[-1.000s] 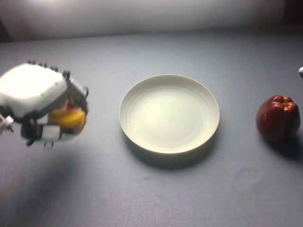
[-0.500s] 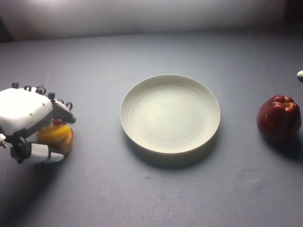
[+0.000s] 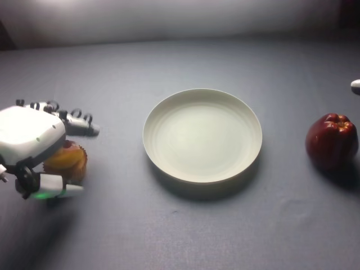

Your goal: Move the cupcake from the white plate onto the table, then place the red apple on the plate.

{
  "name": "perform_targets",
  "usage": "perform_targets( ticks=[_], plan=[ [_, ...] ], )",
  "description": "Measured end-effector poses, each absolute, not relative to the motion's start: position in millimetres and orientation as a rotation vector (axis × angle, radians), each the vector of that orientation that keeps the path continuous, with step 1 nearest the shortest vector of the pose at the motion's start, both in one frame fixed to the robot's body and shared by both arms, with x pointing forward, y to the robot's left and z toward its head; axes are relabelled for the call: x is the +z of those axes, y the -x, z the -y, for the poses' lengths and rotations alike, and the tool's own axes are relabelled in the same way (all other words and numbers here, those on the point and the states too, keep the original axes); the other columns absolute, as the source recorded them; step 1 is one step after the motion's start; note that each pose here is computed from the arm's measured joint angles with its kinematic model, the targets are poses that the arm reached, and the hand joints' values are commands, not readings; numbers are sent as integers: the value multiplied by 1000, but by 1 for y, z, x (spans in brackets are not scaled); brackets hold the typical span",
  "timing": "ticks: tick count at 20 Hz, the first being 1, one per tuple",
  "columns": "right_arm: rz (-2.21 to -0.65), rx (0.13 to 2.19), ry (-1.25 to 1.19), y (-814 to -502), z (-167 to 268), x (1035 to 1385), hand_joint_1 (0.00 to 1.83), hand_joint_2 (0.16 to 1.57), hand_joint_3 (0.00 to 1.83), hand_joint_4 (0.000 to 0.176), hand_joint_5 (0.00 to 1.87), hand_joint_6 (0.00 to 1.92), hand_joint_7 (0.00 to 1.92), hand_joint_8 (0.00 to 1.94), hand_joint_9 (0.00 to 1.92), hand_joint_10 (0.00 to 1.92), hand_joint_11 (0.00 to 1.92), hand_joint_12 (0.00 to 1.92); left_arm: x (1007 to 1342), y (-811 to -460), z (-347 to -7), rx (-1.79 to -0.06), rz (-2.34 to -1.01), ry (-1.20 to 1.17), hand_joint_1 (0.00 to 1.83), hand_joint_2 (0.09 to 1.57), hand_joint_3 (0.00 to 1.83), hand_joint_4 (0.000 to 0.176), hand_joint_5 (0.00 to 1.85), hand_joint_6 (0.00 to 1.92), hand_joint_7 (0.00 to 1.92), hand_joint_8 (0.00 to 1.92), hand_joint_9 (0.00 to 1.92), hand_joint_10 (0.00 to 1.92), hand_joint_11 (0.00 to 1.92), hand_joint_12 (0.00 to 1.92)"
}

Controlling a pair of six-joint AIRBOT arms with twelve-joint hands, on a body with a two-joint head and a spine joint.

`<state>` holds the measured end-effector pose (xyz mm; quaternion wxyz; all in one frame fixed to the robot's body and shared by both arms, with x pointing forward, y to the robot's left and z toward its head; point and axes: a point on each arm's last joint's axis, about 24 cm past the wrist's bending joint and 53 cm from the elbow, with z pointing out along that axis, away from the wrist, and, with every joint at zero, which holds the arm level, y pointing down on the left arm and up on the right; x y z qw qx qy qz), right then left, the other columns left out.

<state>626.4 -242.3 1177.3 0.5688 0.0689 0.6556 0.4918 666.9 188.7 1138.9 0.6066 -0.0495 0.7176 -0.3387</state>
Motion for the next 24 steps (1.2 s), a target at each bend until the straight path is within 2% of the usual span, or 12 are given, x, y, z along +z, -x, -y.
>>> perform_targets(
  ticks=[2, 4, 6, 10, 14, 17, 18, 19, 20, 21, 22, 24],
  plan=[
    [-1569, 1144, -134, -629, 238, 1174, 940, 1095, 0, 66, 187, 0, 215, 0, 256, 0, 290, 68, 1156, -662, -187, -798, -1606, 90, 910, 915, 0, 161, 215, 1, 258, 0, 327, 0, 4, 886],
    [-1591, 1129, -114, -635, 235, 1173, 921, 1014, 0, 102, 67, 0, 109, 0, 143, 0, 208, 38, 1174, -654, -183, -820, -1550, 69, 926, 909, 0, 166, 153, 2, 179, 1, 230, 1, 0, 662],
    [-1617, 1123, -93, -644, 228, 1170, 882, 923, 0, 146, 64, 6, 104, 8, 164, 11, 233, 58, 1188, -646, -182, -833, -1506, 46, 855, 895, 0, 155, 126, 0, 200, 0, 260, 3, 0, 798],
    [-1695, 1090, -32, -662, 204, 1152, 895, 896, 0, 125, 57, 2, 138, 11, 221, 23, 293, 86, 1203, -635, -180, -856, -1450, 20, 870, 877, 0, 123, 169, 6, 210, 1, 285, 5, 0, 930],
    [-1790, 1006, -3, -678, 198, 1127, 972, 862, 0, 175, 41, 0, 219, 11, 295, 20, 351, 144, 1205, -629, -178, -873, -1439, 23, 810, 867, 0, 139, 162, 1, 210, 1, 279, 2, 0, 903],
    [-1821, 995, -11, -682, 192, 1116, 986, 877, 0, 141, 160, 4, 269, 8, 378, 3, 382, 349, 1208, -628, -181, -892, -1427, 41, 837, 870, 0, 105, 166, 4, 198, 0, 260, 0, 0, 851],
    [-1822, 997, -9, -684, 190, 1114, 1059, 952, 2, 52, 498, 14, 572, 14, 677, 30, 412, 841, 1208, -628, -181, -892, -1426, 40, 807, 875, 0, 113, 180, 4, 215, 4, 253, 0, 0, 877],
    [-1820, 999, -11, -685, 189, 1115, 1059, 952, 2, 52, 498, 14, 572, 14, 677, 30, 412, 841, 1208, -628, -181, -893, -1426, 41, 807, 875, 0, 113, 180, 4, 215, 4, 253, 0, 0, 877],
    [-1820, 997, -14, -686, 189, 1115, 1103, 975, 2, 0, 674, 16, 725, 19, 816, 48, 491, 925, 1208, -628, -181, -894, -1424, 42, 797, 872, 0, 115, 180, 4, 216, 4, 259, 3, 0, 879],
    [-1805, 1011, -32, -687, 190, 1119, 1218, 1035, 5, 20, 1007, 609, 1069, 579, 1059, 75, 704, 958, 1208, -628, -182, -893, -1423, 47, 784, 869, 0, 110, 183, 5, 217, 4, 266, 6, 0, 880],
    [-1793, 1014, -30, -689, 190, 1122, 1361, 1049, 0, 0, 1045, 767, 1199, 448, 1070, 813, 851, 982, 1208, -628, -182, -892, -1424, 47, 786, 870, 0, 97, 180, 3, 211, 1, 266, 5, 0, 881],
    [-1784, 1017, -34, -691, 191, 1125, 1393, 1056, 2, 0, 996, 874, 1194, 534, 1047, 1023, 932, 910, 1209, -628, -182, -900, -1419, 49, 783, 866, 0, 95, 177, 1, 210, 1, 261, 2, 0, 884]
  ],
)
